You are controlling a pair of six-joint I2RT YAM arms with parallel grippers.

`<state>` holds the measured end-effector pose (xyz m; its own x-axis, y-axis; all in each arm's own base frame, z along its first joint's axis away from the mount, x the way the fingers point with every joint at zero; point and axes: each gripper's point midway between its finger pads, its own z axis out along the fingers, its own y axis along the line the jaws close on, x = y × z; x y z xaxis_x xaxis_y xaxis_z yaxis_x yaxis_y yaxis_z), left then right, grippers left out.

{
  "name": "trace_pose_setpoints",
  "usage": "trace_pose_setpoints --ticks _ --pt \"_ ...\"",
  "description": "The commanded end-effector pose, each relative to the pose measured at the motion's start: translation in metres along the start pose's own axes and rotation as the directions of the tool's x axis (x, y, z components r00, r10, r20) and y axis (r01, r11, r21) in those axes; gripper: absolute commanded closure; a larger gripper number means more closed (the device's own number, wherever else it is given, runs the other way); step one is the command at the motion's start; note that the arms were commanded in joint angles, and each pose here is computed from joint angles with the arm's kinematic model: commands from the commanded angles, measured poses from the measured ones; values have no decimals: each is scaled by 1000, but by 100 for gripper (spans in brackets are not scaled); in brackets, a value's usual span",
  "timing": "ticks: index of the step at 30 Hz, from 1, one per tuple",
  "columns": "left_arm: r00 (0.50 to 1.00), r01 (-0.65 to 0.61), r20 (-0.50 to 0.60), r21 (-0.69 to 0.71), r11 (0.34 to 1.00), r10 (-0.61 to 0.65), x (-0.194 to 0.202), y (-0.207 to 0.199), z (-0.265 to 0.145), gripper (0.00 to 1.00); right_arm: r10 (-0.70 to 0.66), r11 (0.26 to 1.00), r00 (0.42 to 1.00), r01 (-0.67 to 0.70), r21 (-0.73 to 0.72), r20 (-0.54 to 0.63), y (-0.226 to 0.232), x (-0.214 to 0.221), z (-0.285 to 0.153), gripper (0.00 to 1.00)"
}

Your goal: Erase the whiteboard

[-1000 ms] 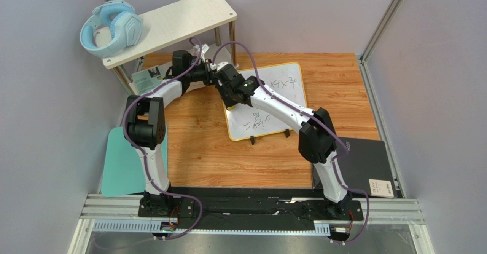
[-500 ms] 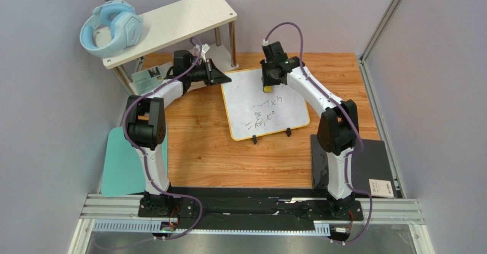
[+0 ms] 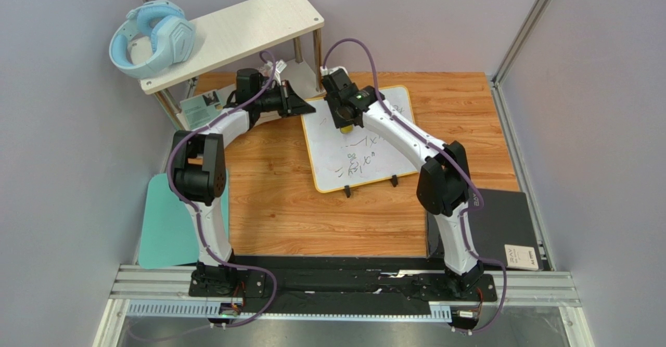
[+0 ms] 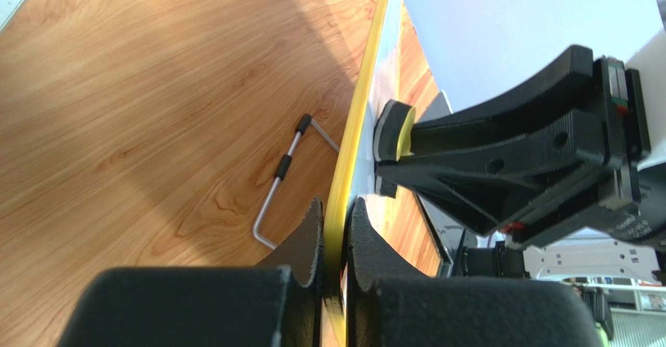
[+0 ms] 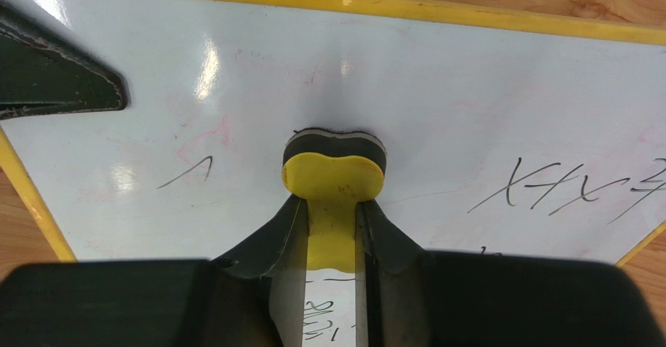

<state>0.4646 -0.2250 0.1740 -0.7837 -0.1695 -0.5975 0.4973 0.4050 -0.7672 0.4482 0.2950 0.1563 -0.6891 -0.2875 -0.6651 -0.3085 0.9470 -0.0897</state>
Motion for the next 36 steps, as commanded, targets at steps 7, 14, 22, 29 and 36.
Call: trace_pose_setpoints --ticks 7,14,22,29,36 --pt "953 -277 85 -139 951 290 -30 15 -1 100 278 949 959 -266 169 -50 -115 53 57 100" --pt "954 -275 86 -144 951 289 -30 16 -1 100 383 881 924 -362 304 -10 -198 68 63 100" --pt "953 -277 84 -142 950 290 -30 15 -2 100 204 978 977 -201 53 -68 -114 54 57 100" --pt "952 -283 83 -136 950 295 -30 14 -2 100 173 977 985 -174 -123 -18 -58 16 44 100" --pt "952 -284 81 -139 949 296 -30 14 -2 100 213 975 975 -208 -78 63 -70 -22 54 100"
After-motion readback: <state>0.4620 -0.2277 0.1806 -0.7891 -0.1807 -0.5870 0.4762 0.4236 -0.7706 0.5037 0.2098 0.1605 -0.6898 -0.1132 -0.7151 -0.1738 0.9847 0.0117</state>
